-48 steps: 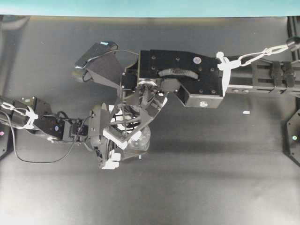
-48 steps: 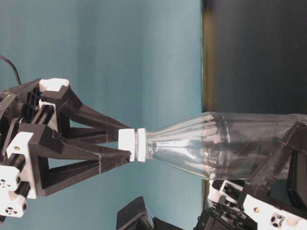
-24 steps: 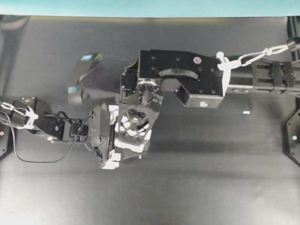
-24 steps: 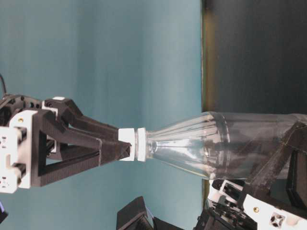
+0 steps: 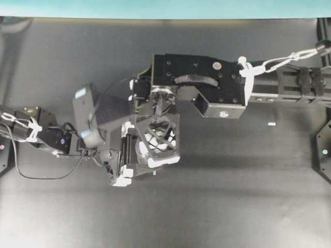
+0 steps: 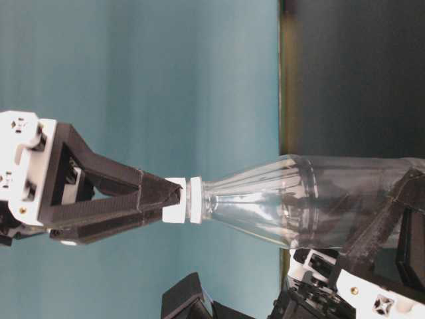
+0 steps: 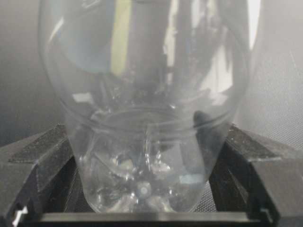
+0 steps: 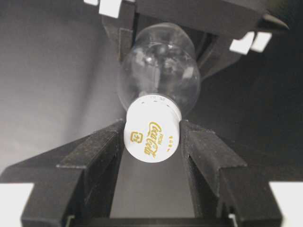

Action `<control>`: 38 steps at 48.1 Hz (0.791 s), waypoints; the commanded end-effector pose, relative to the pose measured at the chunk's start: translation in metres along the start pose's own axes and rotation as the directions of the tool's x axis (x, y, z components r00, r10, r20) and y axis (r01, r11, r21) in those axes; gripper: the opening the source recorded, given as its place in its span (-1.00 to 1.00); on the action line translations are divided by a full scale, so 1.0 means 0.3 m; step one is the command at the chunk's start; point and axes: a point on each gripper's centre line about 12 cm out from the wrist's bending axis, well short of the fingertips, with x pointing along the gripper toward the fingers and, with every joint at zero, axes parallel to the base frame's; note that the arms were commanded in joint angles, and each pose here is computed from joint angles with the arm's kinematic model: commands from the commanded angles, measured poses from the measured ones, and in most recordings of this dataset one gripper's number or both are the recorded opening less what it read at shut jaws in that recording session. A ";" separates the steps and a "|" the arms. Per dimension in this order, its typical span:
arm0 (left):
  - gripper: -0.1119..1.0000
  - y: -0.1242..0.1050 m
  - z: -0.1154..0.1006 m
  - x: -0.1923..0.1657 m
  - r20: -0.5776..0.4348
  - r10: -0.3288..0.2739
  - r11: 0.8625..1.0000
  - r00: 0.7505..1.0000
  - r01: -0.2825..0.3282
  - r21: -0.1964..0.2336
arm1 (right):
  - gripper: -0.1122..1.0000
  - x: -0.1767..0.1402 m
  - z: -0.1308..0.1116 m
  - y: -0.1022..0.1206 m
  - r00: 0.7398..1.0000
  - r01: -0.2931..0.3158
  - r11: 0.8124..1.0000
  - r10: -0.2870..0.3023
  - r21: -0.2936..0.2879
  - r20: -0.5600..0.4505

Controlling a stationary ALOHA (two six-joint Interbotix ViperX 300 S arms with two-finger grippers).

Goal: Open the bottle cap by holding the bottle with the left arm and twisting the cap with the right arm.

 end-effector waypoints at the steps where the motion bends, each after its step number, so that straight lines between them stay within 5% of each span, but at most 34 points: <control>1: 0.69 -0.007 0.008 0.001 0.006 -0.007 1.000 1.000 0.007 0.003 | -0.12 -0.010 0.007 -0.005 1.000 0.013 0.997 -0.011 -0.081 0.022; 10: 0.69 -0.009 0.019 -0.002 0.015 -0.008 1.000 1.000 0.008 0.003 | -0.12 -0.016 0.018 -0.011 0.998 0.039 0.967 -0.025 -0.251 0.058; 18: 0.69 -0.019 0.024 0.000 0.019 -0.016 1.000 1.000 0.016 0.005 | -0.12 -0.025 0.018 -0.024 0.997 0.056 0.920 -0.032 -0.389 0.069; 38: 0.69 -0.021 0.035 -0.002 0.028 -0.018 1.000 0.999 0.017 0.010 | -0.12 -0.068 0.014 0.013 0.999 0.043 0.738 -0.014 -0.673 0.048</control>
